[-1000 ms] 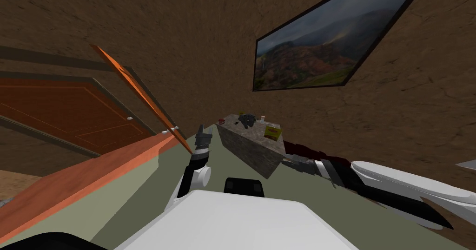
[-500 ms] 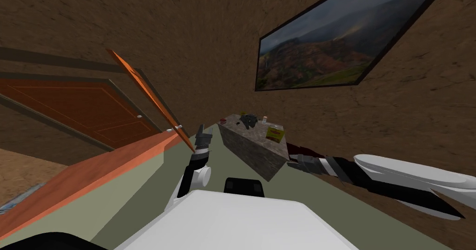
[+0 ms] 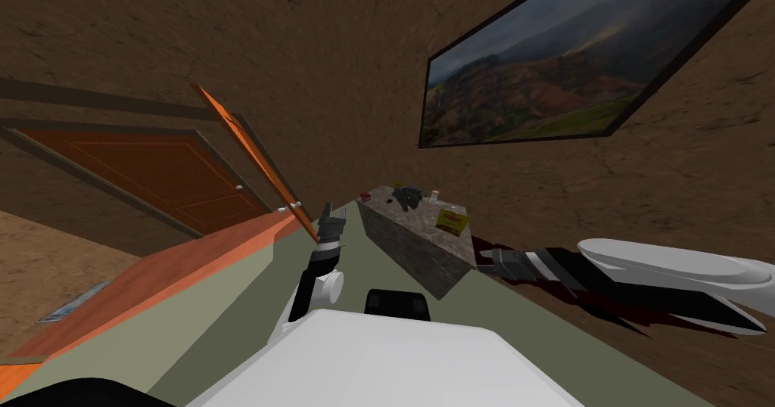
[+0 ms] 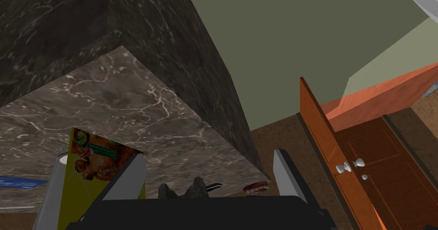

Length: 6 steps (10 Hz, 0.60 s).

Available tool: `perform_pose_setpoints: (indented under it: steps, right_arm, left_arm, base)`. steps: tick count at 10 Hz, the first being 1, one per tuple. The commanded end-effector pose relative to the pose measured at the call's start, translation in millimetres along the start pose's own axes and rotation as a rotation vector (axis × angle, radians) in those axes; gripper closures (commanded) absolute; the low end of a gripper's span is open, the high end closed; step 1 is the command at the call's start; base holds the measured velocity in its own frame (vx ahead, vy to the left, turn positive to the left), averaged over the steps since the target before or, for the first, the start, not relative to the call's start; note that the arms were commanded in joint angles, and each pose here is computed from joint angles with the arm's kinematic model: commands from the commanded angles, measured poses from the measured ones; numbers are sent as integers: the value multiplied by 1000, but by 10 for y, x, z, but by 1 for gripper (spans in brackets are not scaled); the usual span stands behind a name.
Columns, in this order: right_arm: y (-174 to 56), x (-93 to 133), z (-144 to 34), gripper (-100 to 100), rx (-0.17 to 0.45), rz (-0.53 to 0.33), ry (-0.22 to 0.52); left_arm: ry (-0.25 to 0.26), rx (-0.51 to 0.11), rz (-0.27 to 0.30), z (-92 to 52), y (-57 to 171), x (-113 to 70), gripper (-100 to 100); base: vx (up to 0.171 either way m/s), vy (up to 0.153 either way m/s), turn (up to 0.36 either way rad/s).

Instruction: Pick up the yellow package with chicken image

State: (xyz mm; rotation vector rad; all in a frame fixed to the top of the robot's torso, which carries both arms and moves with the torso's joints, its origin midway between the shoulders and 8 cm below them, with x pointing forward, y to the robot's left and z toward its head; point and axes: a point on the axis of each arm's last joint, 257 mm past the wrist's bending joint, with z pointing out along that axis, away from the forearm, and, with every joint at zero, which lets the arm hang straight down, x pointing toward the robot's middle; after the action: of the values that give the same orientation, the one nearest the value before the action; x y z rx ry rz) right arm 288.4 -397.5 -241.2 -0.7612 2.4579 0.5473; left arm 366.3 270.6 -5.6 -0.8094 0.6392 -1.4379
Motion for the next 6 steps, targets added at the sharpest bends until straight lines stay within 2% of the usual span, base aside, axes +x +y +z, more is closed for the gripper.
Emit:
perform_pose_setpoints:
  steps: [1,2,3,6]
  right_arm:
    - [-35,-12,-67,-100,10,-19,28]
    - [-32,22,-68,-100,10,-16,36]
    - [-131,65,-153,-100,28,-33,79]
    - [-249,75,-275,-100,52,-70,144]
  left_arm:
    - [0,0,0,0,0,0,0]
    - [0,0,0,0,0,0,0]
    - [0,0,0,0,0,0,0]
    - [0,0,0,0,0,0,0]
  base:
    - [22,-14,104]
    - [11,-10,13]
    - [19,-8,115]
    - [30,-20,86]
